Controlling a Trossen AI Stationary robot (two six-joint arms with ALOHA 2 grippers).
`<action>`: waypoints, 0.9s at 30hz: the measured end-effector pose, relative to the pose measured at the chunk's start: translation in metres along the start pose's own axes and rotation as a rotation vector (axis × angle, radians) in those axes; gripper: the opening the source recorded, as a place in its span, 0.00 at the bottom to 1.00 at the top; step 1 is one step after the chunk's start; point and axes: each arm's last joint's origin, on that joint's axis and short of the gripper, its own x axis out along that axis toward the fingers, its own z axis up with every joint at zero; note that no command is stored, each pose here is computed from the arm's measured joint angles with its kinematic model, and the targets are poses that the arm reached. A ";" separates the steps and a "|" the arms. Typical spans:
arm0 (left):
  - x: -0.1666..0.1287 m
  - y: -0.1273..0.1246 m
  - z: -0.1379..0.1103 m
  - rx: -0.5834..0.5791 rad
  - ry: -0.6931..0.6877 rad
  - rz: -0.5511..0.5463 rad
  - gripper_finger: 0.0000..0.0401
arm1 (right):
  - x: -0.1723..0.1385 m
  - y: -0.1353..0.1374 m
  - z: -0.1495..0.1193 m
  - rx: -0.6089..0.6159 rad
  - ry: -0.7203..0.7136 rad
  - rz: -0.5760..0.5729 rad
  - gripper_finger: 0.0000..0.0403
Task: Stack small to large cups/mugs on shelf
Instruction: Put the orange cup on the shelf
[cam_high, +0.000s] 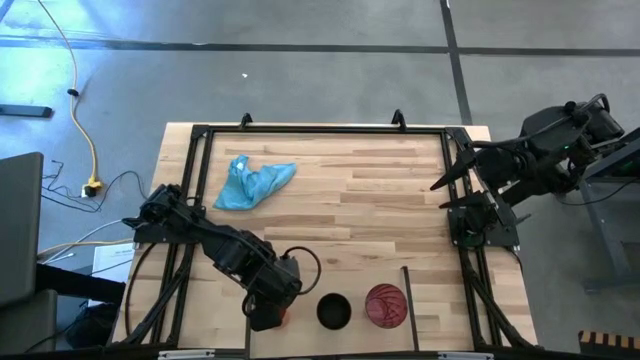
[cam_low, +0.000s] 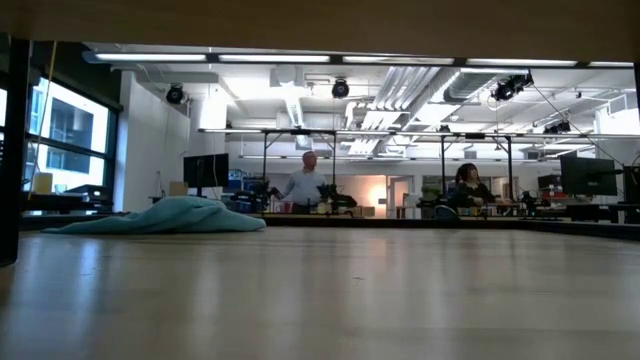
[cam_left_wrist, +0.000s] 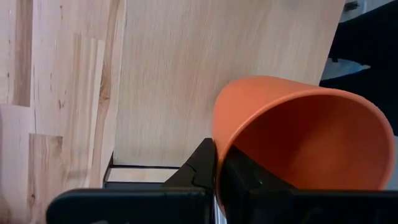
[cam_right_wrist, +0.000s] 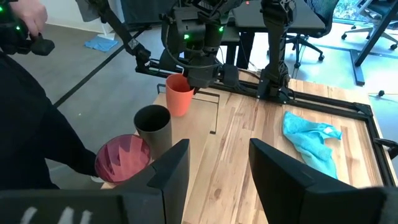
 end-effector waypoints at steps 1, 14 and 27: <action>0.000 0.000 0.000 -0.002 -0.001 0.000 0.00 | 0.000 0.000 0.000 0.001 0.000 0.000 0.39; 0.000 0.000 0.000 -0.024 -0.002 0.004 0.00 | 0.000 0.000 0.000 -0.007 0.000 0.000 0.39; 0.000 0.000 0.000 -0.034 0.002 -0.001 0.04 | 0.000 0.000 0.000 -0.003 0.000 0.000 0.39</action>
